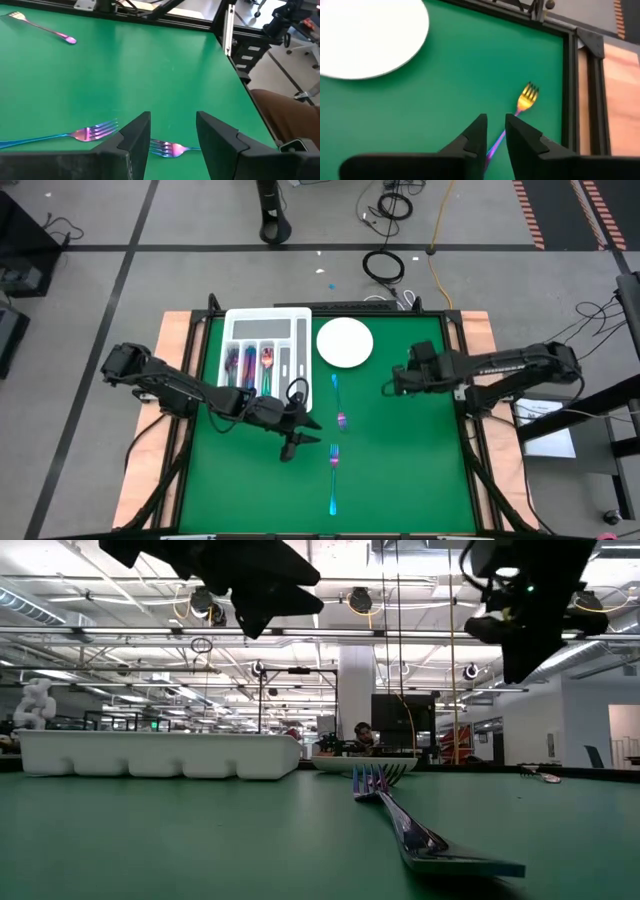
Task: Sort silverware
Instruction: Put the blue fork into the silverware tray
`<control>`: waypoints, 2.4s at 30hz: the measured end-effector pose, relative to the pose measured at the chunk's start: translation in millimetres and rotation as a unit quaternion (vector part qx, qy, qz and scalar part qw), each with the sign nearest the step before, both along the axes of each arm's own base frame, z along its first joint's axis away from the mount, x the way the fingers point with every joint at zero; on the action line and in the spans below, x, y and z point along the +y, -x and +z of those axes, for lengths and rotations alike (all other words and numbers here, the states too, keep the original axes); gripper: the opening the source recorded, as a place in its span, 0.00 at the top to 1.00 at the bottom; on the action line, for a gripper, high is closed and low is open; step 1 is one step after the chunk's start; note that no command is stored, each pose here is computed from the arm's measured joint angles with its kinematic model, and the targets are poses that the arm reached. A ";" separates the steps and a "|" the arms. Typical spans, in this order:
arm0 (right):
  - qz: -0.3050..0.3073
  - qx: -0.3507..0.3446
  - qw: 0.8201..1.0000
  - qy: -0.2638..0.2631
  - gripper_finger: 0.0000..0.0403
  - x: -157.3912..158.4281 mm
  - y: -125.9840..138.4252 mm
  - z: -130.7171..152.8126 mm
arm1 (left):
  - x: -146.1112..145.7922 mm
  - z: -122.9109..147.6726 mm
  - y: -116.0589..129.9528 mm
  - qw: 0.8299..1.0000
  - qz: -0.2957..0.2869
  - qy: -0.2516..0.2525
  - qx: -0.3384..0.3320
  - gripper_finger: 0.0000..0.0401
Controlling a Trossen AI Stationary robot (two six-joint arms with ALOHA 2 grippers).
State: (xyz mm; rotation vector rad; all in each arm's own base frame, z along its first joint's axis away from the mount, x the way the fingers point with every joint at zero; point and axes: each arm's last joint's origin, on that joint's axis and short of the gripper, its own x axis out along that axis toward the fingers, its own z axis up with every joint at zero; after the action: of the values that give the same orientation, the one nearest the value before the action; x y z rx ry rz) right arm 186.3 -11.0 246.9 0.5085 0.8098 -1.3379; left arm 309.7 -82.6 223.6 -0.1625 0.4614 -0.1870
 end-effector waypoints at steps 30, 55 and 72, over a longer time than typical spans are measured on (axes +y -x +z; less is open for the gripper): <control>-0.101 -0.026 0.977 -0.187 0.67 -95.2 48.7 -104.4 | -12.0 -1.6 4.3 1.000 -0.020 -0.005 0.008 0.60; -0.066 -0.055 0.979 -0.184 0.97 -94.0 49.4 -117.8 | -11.8 -1.4 4.1 1.000 -0.014 -0.005 0.007 0.60; 0.024 -0.216 0.967 -0.134 1.00 -92.1 42.1 -81.2 | -20.1 15.1 0.2 0.994 -0.064 0.020 -0.082 0.60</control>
State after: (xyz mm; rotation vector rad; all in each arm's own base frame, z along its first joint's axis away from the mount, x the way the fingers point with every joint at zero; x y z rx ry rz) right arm 144.2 -103.2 165.8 0.9510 0.6352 -1.0237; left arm 309.5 -102.7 238.6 -0.1557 0.3037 -0.3322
